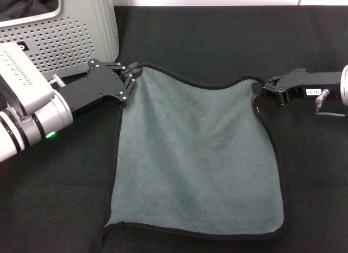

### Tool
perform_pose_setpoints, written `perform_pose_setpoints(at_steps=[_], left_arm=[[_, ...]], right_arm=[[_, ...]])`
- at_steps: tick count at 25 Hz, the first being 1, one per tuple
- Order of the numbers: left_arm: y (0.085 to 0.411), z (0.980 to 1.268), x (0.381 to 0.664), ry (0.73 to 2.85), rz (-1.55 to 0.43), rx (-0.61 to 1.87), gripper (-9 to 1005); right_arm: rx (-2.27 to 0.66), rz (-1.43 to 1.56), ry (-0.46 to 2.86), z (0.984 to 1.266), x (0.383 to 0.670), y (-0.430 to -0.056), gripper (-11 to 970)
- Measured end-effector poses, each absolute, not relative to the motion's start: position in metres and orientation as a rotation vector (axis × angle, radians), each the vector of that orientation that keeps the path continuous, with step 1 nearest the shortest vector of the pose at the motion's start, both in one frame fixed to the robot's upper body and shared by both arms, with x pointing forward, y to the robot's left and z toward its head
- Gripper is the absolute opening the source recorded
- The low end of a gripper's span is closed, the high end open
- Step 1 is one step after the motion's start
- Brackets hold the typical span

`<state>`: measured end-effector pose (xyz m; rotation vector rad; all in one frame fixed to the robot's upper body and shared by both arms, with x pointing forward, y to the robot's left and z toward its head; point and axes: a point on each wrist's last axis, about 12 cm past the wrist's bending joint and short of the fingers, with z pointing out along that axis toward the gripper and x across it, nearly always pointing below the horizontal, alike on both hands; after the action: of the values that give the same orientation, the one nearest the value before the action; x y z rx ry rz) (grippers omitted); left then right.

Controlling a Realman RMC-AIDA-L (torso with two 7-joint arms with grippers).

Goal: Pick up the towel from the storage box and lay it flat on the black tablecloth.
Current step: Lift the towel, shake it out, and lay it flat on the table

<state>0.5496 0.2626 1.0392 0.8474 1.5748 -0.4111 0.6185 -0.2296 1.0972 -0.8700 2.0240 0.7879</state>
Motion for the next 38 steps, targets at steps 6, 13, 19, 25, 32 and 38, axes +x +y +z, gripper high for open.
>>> perform_pose_setpoints(at_steps=[6,13,19,25,32,38], left_arm=[[0.258,1.04,0.552,1.544,-0.385,0.875,17],[0.258,1.039,0.554,1.533,-0.336,0.886,17],[0.253,1.037,0.555,1.511,-0.304,0.91,18],[0.253,1.036,0.558,1.52,-0.282,0.916,18],[0.253,1.036,0.558,1.521,-0.281,0.909,17],[0.253,1.037,0.558,1.52,-0.281,0.906,18]], right_arm=[[-0.901,0.717,2.039,1.095,0.623,-0.226,15],[-0.937,0.684,2.043,1.097,0.626,-0.225,15],[-1.06,0.614,2.052,1.099,0.631,-0.217,15],[-1.189,0.535,2.044,1.105,0.637,-0.21,15],[-1.26,0.454,2.017,1.115,0.643,-0.213,15],[-1.339,0.371,2.01,1.118,0.646,-0.217,16]])
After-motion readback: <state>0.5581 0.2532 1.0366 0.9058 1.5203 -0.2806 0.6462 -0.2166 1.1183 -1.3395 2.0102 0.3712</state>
